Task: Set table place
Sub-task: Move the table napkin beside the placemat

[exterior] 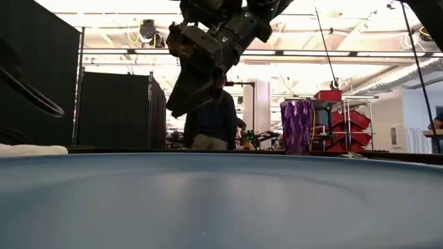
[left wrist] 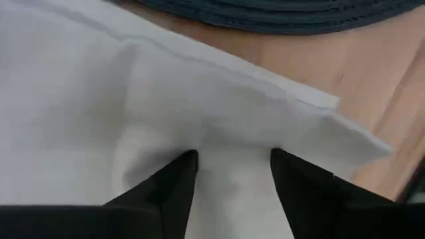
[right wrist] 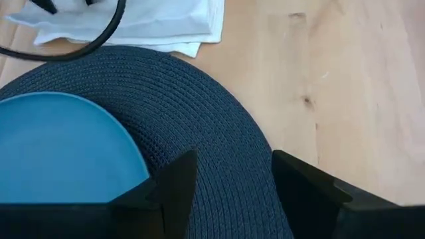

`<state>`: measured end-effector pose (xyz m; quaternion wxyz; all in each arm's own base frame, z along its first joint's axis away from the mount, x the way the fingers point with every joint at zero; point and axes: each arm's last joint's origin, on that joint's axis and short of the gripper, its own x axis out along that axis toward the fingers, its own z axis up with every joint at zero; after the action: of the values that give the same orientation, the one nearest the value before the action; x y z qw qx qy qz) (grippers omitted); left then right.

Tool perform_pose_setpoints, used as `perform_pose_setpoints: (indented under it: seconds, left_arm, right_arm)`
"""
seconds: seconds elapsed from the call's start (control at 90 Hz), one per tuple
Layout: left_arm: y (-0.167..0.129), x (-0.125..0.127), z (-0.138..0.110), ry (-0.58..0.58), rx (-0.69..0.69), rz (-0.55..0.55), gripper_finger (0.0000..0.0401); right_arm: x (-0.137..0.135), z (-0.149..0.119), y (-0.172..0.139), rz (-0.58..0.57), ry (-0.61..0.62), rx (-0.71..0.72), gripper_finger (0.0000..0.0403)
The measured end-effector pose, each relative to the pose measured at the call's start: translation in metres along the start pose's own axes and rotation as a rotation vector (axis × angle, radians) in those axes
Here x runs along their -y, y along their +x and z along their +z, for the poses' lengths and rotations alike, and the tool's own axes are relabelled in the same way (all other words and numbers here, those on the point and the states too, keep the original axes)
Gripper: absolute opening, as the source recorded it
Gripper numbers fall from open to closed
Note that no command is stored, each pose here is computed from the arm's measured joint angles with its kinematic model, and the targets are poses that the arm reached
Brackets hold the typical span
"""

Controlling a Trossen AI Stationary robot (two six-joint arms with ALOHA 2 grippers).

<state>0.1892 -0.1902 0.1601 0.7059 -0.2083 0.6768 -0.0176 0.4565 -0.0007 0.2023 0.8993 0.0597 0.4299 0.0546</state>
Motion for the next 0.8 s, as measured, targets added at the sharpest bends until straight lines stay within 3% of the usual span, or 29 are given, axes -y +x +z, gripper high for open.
perform_pose_setpoints:
  seconds: [0.089,0.167,0.444,0.8]
  left_arm:
    - [-0.018,0.016,0.008,0.039,0.047,-0.078,0.0183]
    - [-0.029,0.021,0.012,0.053,0.063,-0.077,0.0183]
    - [-0.035,0.001,0.004,-0.03,0.048,0.206,0.0183]
    - [-0.024,-0.002,0.002,-0.048,0.022,0.163,0.0178]
  right_arm:
    - [0.0,0.0,0.0,0.0,0.0,0.0,0.0183]
    - [0.0,0.0,0.0,0.0,0.004,0.0,0.0183]
    - [0.0,-0.002,0.0,-0.001,0.018,-0.021,0.0183]
    - [0.0,-0.003,0.0,-0.002,0.02,-0.031,0.0183]
